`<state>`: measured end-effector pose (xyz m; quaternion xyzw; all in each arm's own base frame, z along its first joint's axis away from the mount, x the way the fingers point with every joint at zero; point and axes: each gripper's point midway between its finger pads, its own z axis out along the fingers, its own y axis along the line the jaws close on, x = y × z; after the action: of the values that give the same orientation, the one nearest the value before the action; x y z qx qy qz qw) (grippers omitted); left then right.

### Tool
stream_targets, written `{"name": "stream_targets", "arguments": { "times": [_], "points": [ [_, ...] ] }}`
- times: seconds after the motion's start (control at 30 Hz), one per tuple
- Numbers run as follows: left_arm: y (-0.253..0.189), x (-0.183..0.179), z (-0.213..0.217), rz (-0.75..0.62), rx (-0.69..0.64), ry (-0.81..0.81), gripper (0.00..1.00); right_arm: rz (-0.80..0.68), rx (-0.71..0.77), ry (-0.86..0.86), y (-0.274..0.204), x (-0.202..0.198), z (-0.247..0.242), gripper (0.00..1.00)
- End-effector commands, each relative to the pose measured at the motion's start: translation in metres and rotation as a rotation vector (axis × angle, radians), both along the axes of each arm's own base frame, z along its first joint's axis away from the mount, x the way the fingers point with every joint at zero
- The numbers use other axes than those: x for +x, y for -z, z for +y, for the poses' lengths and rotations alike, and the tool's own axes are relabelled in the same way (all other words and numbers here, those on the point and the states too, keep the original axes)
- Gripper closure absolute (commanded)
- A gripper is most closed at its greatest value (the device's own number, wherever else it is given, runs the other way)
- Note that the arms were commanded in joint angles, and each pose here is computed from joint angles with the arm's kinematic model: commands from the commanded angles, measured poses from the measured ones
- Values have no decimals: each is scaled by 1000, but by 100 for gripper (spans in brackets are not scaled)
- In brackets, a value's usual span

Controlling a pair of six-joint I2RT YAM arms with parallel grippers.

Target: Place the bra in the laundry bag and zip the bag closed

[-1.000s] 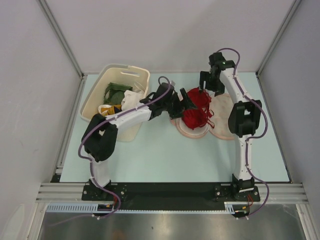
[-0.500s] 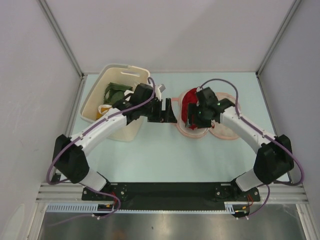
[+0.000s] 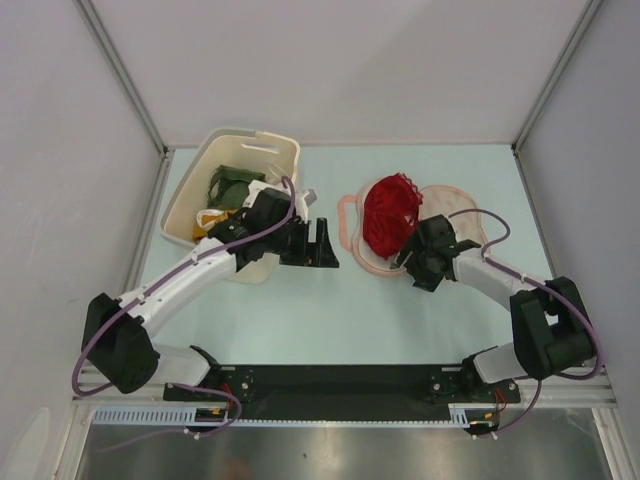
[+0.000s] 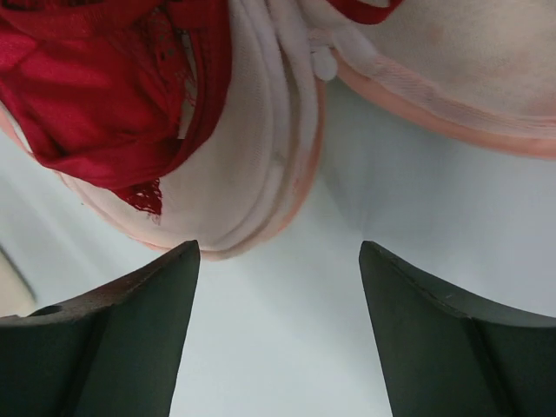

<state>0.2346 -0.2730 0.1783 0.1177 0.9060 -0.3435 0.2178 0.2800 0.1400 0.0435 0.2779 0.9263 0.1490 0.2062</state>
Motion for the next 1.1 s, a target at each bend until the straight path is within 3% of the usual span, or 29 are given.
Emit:
{"name": "stream_targets", "arguments": {
  "times": [0.0,0.23,0.47,0.57,0.73,0.87,0.9,0.93,1.0,1.07],
  "points": [
    [-20,2,7,-71,-40,-34,14,-85,149,59,-7,30,24,21],
    [-23,7,7,-86,-39,-41,13,-21,128,104,14,27,16,34],
    [-19,17,-1,-71,-38,-18,13,54,123,54,34,10,12,70],
    [-15,23,-9,-56,-39,3,13,59,111,-10,29,-2,10,79],
    [-13,41,-24,-36,-60,21,13,137,99,-127,22,-48,11,80],
    [-10,62,-41,-21,-71,33,13,117,97,-99,8,-60,-4,75],
    [-11,74,-49,-21,-76,34,14,83,95,-92,-1,-58,-8,71],
    [-11,81,-52,-20,-79,36,15,89,92,-75,-4,-59,-13,55],
    [-13,101,-64,-29,-88,39,16,106,124,-89,-9,-60,-12,37],
    [-12,118,-70,-41,-92,36,14,152,114,-100,-15,-62,-15,31]
  ]
}}
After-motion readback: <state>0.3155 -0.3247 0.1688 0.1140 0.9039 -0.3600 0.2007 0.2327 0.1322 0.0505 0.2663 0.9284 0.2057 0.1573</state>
